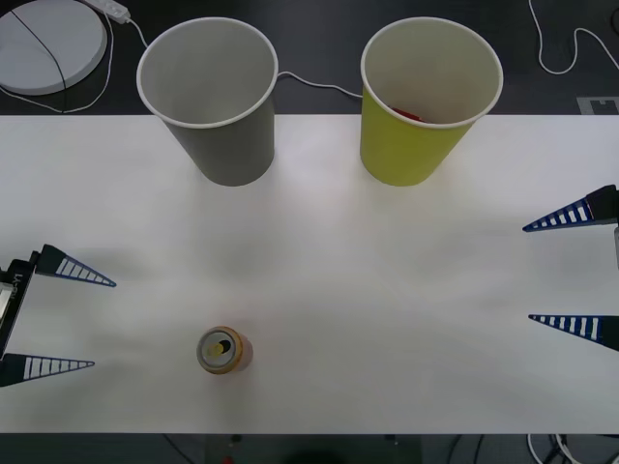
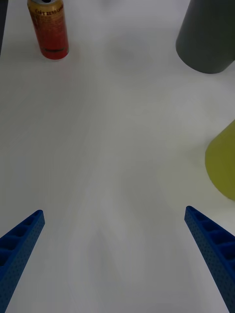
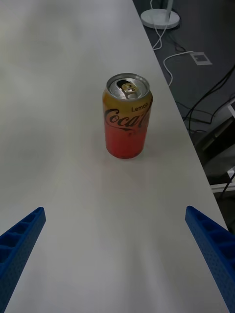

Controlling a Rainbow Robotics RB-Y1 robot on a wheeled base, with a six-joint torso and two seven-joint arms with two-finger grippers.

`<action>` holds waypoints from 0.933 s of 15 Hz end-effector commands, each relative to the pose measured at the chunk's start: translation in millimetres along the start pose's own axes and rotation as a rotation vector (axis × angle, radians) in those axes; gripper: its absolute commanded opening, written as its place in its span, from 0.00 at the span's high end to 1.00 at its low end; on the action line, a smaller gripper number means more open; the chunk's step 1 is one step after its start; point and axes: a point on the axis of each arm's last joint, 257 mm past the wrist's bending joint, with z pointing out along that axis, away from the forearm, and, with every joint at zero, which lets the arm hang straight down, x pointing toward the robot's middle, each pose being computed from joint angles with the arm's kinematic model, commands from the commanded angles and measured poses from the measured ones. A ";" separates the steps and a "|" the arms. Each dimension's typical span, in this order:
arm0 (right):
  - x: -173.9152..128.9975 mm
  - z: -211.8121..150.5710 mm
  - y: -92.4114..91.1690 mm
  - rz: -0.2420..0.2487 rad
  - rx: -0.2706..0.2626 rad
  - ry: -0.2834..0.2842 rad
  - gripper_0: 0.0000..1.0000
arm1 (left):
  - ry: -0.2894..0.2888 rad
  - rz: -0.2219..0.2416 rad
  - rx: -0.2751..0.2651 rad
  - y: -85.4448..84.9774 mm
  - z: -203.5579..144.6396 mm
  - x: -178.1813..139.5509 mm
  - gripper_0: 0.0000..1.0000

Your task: Put the can into the green bin and the plastic bottle into the gray bin

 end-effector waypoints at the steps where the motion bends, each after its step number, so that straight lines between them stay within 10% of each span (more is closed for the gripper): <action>1: 0.0 0.0 0.0 0.000 0.000 0.000 0.00 | -0.050 -0.026 0.011 -11.2 11.0 2.9 0.00; 10: 0.0 0.0 0.0 0.000 0.000 0.000 0.00 | -0.200 -0.126 -0.033 -25.5 57.8 -3.6 0.00; 14: 0.0 0.0 0.0 0.000 0.000 0.000 0.00 | -0.195 -0.054 -0.112 -16.2 80.0 4.3 0.00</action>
